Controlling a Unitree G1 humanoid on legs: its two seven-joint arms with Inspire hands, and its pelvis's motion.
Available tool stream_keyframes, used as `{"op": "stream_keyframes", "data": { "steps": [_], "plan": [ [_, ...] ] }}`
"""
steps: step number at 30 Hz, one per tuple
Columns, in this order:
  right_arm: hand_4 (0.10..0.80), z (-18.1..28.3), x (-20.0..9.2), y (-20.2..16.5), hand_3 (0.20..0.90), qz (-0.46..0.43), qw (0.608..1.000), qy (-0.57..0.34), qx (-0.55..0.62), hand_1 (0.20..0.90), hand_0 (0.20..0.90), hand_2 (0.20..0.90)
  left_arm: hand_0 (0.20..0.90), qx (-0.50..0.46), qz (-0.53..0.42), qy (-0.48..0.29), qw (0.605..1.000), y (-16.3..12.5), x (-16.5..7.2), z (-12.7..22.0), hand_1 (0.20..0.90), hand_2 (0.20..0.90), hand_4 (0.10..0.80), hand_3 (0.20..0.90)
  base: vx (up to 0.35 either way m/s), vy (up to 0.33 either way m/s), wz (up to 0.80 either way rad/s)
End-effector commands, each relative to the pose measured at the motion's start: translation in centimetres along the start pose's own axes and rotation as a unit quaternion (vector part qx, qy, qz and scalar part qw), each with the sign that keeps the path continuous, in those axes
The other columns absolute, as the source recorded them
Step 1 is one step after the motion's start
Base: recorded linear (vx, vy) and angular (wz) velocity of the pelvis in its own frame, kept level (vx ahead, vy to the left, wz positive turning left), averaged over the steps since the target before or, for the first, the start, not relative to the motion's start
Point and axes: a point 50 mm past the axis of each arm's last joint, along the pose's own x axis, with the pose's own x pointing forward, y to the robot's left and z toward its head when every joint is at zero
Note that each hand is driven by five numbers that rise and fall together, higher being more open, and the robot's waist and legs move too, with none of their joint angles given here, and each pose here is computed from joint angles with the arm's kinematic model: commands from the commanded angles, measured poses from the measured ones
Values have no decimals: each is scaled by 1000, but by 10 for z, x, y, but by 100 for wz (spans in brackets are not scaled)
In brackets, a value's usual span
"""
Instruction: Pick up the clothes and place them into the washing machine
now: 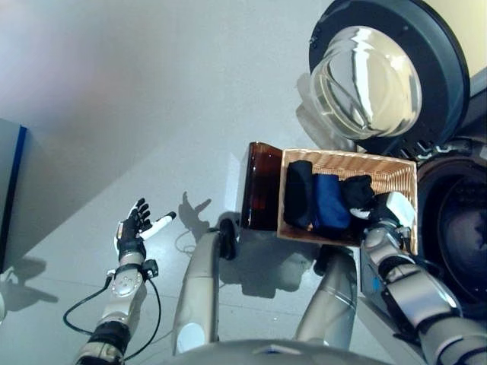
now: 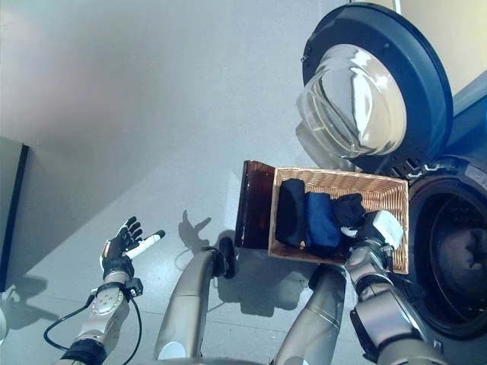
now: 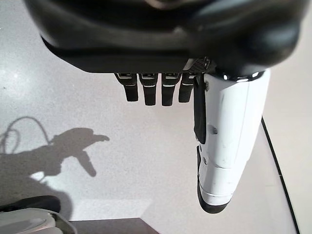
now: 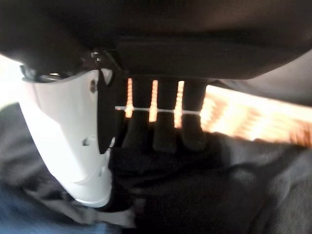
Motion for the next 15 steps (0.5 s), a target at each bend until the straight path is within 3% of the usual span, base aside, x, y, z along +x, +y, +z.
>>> {"op": "stream_keyframes", "data": {
  "steps": [1,10,13,15],
  "plan": [
    [300,5,9,-28,200,-45,988,-8,148,200,200,200,900,3,53,-55,997,42,2,21,900,900,800,900,35,-39,-10],
    [300,-9,11,-42,200,-70,899,47,429,200,200,200,900,-2,34,-59,998,37,2,22,900,900,800,900,0,-27,-1],
    [300,-14,10,-45,200,-85,805,52,585,200,200,200,900,-14,25,-60,998,30,2,22,900,900,800,900,30,-22,2],
    [300,-17,8,-43,200,-103,720,50,685,200,200,200,900,-22,24,-52,998,27,1,18,900,900,800,900,50,-8,-1]
  ]
}}
